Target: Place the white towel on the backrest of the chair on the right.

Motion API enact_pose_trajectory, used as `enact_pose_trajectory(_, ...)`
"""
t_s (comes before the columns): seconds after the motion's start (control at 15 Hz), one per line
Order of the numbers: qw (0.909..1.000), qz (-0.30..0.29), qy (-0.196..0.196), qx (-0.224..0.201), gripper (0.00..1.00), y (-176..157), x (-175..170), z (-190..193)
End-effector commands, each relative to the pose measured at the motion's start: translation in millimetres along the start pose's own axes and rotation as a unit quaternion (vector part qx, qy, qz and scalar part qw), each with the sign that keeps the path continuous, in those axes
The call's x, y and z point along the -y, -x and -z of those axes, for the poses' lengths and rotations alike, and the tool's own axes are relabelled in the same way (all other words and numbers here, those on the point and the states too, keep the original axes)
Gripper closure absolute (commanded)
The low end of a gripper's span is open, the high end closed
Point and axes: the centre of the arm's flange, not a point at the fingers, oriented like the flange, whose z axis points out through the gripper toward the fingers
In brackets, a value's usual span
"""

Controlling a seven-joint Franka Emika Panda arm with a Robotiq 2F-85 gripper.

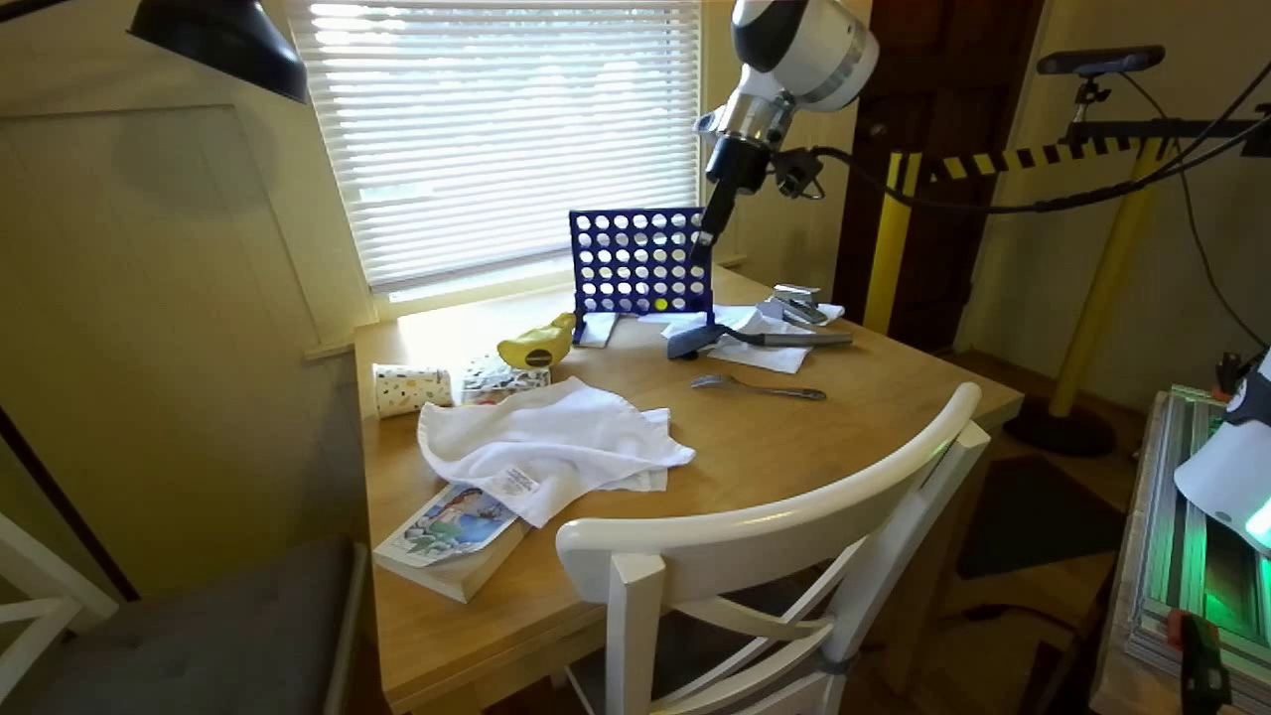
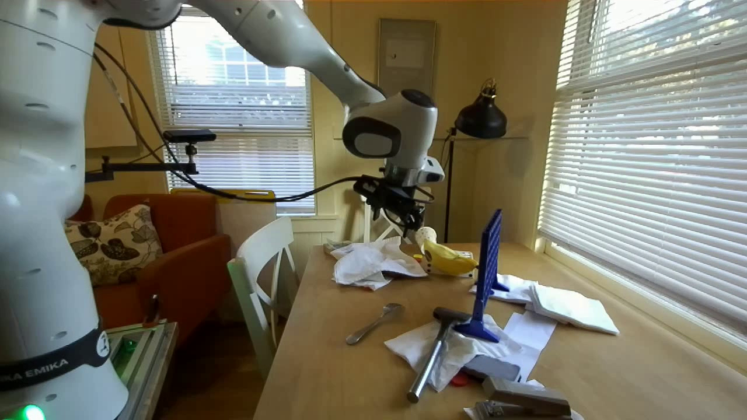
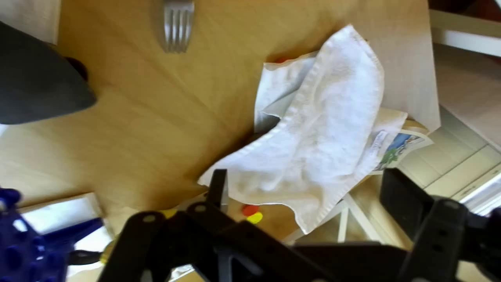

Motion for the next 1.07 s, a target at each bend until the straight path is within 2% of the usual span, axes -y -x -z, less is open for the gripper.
enact_pose_trajectory(0.0,0.9997,0.015,-0.019,0.01,0.0,-11,0,-13)
enact_pose_trajectory(0.13,0.9994,0.017,-0.026,0.012,0.0,-16,-3,-27)
enact_pose_trajectory(0.4,0.9996,0.015,-0.023,0.007,0.0,-15,-5,-17)
enact_pose_trajectory(0.53,0.9995,-0.009,-0.031,-0.001,0.0,-23,-7,-41)
enact_pose_trajectory(0.73,0.9982,-0.027,-0.039,-0.035,0.0,-38,-7,-87)
enact_pose_trajectory(0.87,0.9972,-0.047,-0.048,-0.032,0.0,-50,4,-118)
enact_pose_trajectory(1.0,0.995,-0.082,-0.057,-0.008,0.0,-58,13,-144)
